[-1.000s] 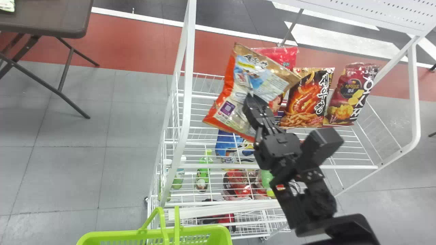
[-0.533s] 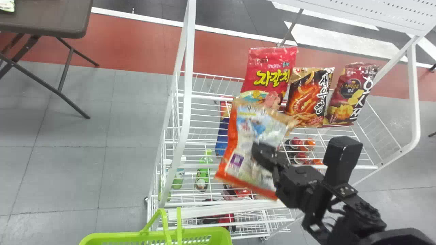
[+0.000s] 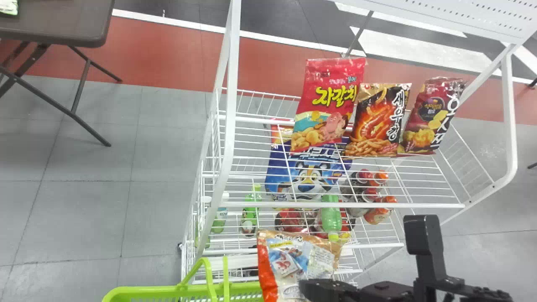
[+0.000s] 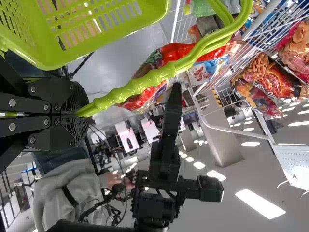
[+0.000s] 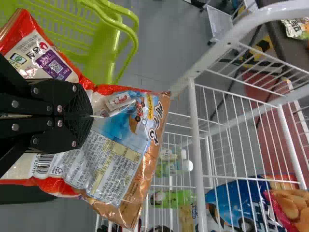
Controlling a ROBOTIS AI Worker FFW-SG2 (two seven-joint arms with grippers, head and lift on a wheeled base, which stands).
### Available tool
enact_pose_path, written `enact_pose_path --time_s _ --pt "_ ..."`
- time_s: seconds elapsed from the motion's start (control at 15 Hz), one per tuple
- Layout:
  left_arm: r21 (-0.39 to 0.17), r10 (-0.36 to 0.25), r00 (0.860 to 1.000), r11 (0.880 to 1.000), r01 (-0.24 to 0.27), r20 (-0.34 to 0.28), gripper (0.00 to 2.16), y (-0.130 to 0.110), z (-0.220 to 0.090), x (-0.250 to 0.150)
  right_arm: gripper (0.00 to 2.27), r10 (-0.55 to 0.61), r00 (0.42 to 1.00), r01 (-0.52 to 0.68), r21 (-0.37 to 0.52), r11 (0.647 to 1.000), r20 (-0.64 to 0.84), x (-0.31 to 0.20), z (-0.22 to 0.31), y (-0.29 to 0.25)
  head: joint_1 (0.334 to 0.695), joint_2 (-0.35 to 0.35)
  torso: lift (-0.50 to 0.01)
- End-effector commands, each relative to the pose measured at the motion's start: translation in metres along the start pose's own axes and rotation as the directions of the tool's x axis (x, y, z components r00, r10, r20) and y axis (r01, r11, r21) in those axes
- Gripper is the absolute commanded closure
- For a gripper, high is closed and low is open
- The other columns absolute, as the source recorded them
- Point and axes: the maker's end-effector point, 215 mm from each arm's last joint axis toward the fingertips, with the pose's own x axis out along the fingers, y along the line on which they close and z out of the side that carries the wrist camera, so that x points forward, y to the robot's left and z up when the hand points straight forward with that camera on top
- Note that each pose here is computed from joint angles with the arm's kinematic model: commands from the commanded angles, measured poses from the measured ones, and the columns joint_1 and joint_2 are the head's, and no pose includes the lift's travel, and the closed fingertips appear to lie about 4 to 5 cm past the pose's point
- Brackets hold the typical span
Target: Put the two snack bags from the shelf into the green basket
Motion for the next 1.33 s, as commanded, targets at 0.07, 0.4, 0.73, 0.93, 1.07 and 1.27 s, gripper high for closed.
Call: enact_pose_path --time_s 0.07,0.4,0.73,0.93,1.07,1.27 --pt "0.0 -0.003 1.0 1.0 0.003 -0.006 2.1 -0.002 -0.003 0.002 2.22 0.079 0.995 -0.079 0.002 0.997 -0.055 0.013 -0.019 0.031 0.695 -0.35 -0.01" --pt "0.001 -0.009 1.0 1.0 0.009 -0.01 2.1 -0.005 -0.005 0.003 2.22 0.093 0.975 -0.103 -0.042 0.994 -0.2 0.05 -0.067 0.059 0.695 -0.35 -0.01" --pt "0.0 -0.012 1.0 1.0 0.012 -0.008 2.1 -0.005 -0.005 0.002 2.22 0.048 0.932 -0.089 -0.1 0.991 -0.36 0.085 -0.127 0.065 0.695 -0.35 -0.01" --pt "0.003 -0.012 1.0 1.0 0.012 -0.005 2.1 -0.006 -0.004 0.001 2.22 0.013 0.896 -0.063 -0.098 0.993 -0.444 0.102 -0.161 0.051 0.695 -0.35 -0.01" --pt "0.005 -0.013 1.0 1.0 0.013 -0.006 2.1 -0.006 -0.004 0.001 1.94 -0.018 0.864 -0.034 -0.094 0.995 -0.503 0.108 -0.187 0.034 0.695 -0.35 -0.01" --pt "0.007 -0.009 1.0 1.0 0.009 -0.004 2.1 -0.005 -0.003 0.0 0.0 -0.044 0.891 -0.025 -0.145 0.989 -0.452 0.112 -0.167 0.025 0.695 -0.35 -0.01"
